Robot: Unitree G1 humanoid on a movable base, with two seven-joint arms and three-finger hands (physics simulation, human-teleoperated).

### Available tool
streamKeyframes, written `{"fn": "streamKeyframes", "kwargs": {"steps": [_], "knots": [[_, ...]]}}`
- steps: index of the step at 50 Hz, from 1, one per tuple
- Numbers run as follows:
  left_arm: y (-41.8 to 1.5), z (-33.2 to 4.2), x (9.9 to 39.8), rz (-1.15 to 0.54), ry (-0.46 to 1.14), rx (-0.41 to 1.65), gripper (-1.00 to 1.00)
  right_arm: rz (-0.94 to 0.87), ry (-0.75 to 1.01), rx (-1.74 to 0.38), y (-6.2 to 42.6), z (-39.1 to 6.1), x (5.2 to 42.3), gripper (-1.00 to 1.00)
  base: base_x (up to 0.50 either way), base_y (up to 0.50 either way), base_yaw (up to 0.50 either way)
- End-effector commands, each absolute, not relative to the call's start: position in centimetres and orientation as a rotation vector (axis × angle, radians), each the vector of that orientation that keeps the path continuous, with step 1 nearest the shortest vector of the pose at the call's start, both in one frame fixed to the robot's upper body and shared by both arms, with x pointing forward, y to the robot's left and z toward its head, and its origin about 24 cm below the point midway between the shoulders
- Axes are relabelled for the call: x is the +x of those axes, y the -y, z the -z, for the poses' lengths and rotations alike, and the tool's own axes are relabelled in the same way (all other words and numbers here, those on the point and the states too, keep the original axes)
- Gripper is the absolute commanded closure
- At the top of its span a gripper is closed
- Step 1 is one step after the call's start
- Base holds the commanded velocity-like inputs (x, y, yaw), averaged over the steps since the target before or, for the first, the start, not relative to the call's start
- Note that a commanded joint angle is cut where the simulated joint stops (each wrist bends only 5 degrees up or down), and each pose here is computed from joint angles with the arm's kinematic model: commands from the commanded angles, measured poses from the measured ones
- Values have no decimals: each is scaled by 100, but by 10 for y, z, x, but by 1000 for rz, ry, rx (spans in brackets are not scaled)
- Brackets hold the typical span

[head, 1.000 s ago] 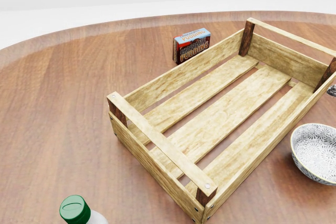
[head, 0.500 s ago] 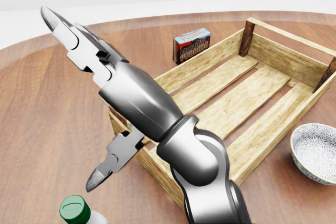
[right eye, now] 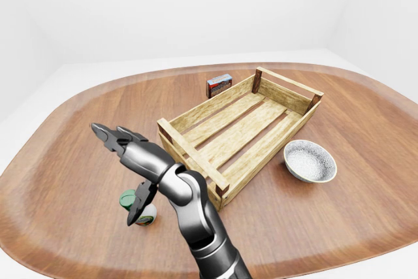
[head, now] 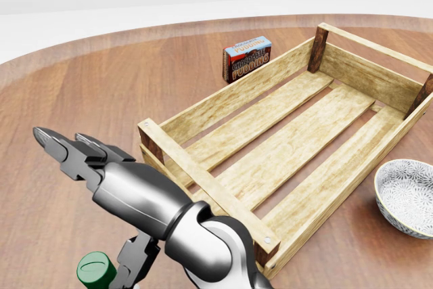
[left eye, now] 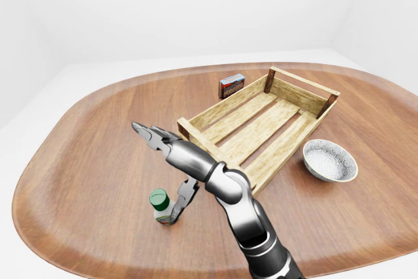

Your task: Pick up the salad dressing and put it in the tray.

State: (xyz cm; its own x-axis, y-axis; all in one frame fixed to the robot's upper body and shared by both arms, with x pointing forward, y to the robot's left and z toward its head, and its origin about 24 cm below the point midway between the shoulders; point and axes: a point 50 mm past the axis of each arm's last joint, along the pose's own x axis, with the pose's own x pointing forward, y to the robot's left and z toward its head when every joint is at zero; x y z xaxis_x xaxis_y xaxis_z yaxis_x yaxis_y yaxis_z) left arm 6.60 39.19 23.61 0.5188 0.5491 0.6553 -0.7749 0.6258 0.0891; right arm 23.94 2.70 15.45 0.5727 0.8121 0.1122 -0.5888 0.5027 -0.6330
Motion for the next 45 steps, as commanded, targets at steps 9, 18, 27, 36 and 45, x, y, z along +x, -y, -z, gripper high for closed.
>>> {"fn": "streamKeyframes", "kwargs": {"steps": [9, 18, 27, 36, 45], "knots": [[-393, -235, 66, -822, 623, 394, -100, -899, 50, -668, -9, -72, 264, -100, 0, 0, 0], [-393, -235, 66, -825, 626, 392, -100, -931, -57, -700, -10, -47, 264, -100, 0, 0, 0], [-393, -235, 65, -828, 627, 391, -100, -1030, -93, -694, -20, -37, 252, -100, 0, 0, 0], [-395, -231, 65, -828, 610, 381, -100, -1149, -76, -590, -37, -45, 239, -100, 0, 0, 0], [-397, -229, 63, -835, 601, 374, -100, -1180, -83, -579, -51, -50, 254, -100, 0, 0, 0]]}}
